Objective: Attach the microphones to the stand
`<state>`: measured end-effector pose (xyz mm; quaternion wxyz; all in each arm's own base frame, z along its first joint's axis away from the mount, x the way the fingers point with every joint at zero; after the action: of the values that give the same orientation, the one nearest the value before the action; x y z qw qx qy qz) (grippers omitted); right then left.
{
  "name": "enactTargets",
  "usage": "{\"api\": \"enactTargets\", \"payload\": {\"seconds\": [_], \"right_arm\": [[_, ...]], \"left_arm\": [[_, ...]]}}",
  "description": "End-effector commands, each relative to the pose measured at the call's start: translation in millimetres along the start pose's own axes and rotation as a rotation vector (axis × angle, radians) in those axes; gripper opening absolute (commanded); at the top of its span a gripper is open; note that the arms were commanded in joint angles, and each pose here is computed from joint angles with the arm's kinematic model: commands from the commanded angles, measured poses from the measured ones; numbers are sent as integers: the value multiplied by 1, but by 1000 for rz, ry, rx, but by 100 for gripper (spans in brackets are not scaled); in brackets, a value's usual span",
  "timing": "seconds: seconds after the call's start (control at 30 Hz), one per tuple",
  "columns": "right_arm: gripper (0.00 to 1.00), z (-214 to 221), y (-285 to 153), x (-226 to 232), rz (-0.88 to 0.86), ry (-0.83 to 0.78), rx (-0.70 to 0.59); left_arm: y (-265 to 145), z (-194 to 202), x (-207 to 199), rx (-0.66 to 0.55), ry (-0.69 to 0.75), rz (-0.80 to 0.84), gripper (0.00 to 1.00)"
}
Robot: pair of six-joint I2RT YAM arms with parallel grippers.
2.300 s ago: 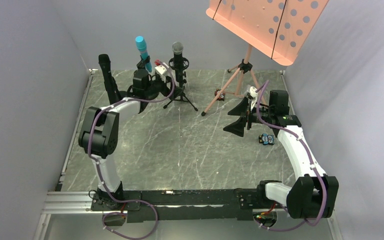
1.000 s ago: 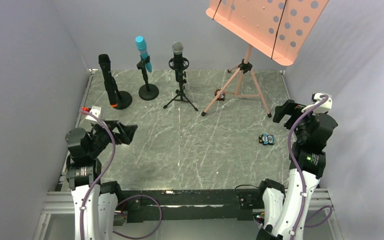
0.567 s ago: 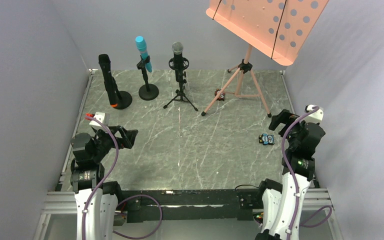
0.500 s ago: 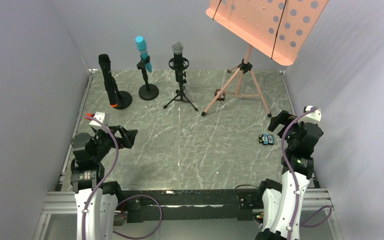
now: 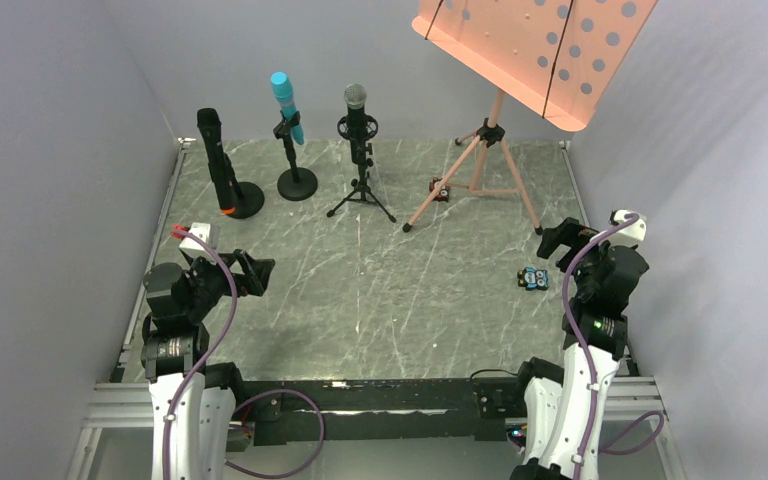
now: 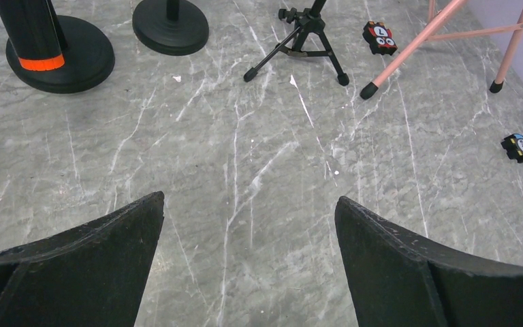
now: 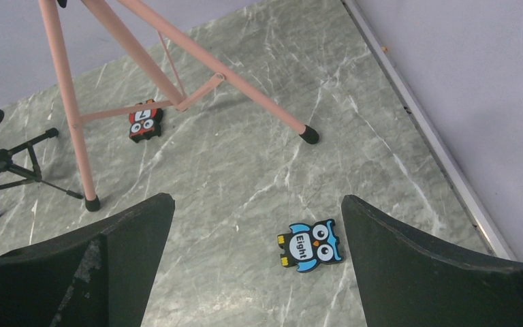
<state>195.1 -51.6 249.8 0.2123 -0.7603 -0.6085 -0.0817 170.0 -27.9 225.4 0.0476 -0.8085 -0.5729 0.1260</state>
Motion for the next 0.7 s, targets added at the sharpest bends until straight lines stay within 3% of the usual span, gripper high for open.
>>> {"api": "enactTargets", "payload": {"seconds": [0.0,0.67], "right_arm": [[100,-12,-5,8,-51,-21,-67],[100,-18,-10,10,-61,-21,-92]], "left_arm": [[-2,-8,-4,-24,10,24,99],[-7,-9,-9,-48,15,44,99]]}}
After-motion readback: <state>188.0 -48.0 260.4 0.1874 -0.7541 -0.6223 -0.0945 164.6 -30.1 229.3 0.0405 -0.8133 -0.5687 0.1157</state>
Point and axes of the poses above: each gripper's point midway between its finger pads, its own y axis out along the fingers, its own x axis along the line the jaws close on, z = x × y, the point moved 7 cm from there along -y, back along the fingers, and after that the axes turned 8 degrees about y, right-handed, at the moved point
